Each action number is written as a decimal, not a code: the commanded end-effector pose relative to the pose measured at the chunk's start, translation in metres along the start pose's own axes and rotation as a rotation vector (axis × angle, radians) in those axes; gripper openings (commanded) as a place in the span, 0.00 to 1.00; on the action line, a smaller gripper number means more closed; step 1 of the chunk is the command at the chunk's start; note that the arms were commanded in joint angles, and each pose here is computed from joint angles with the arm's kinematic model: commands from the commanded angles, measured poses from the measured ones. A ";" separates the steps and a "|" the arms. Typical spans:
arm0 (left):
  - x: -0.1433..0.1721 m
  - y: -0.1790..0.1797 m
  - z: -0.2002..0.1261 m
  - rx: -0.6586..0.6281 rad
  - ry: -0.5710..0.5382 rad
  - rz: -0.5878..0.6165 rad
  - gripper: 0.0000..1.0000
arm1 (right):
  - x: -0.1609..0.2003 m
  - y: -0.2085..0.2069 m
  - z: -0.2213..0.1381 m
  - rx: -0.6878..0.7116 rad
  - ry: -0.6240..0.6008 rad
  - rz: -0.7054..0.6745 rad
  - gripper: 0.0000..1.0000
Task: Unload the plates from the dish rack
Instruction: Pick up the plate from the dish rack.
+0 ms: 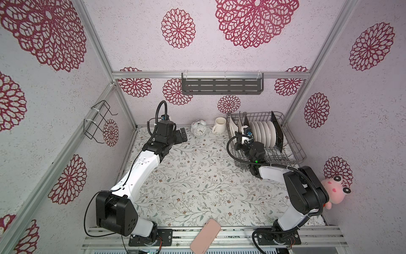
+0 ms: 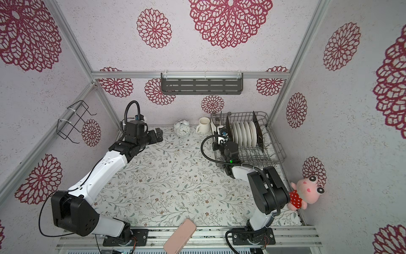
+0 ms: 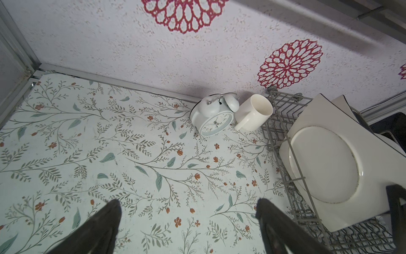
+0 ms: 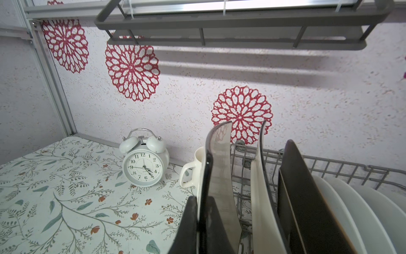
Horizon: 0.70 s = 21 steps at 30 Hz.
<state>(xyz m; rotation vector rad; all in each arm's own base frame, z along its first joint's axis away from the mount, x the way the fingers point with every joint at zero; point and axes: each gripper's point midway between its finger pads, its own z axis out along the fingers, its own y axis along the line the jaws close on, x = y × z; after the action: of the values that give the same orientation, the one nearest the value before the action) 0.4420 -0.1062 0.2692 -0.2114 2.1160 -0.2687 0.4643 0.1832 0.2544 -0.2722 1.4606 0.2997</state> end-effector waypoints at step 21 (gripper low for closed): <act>-0.001 -0.010 0.014 0.063 -0.002 -0.029 0.99 | -0.203 0.019 -0.042 -0.135 -0.531 -0.019 0.00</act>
<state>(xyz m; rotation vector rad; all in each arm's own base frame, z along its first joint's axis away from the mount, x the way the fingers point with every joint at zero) 0.4484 -0.1169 0.2636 -0.2045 2.1185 -0.3364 0.4485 0.1915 0.3262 -0.3148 1.3088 0.3939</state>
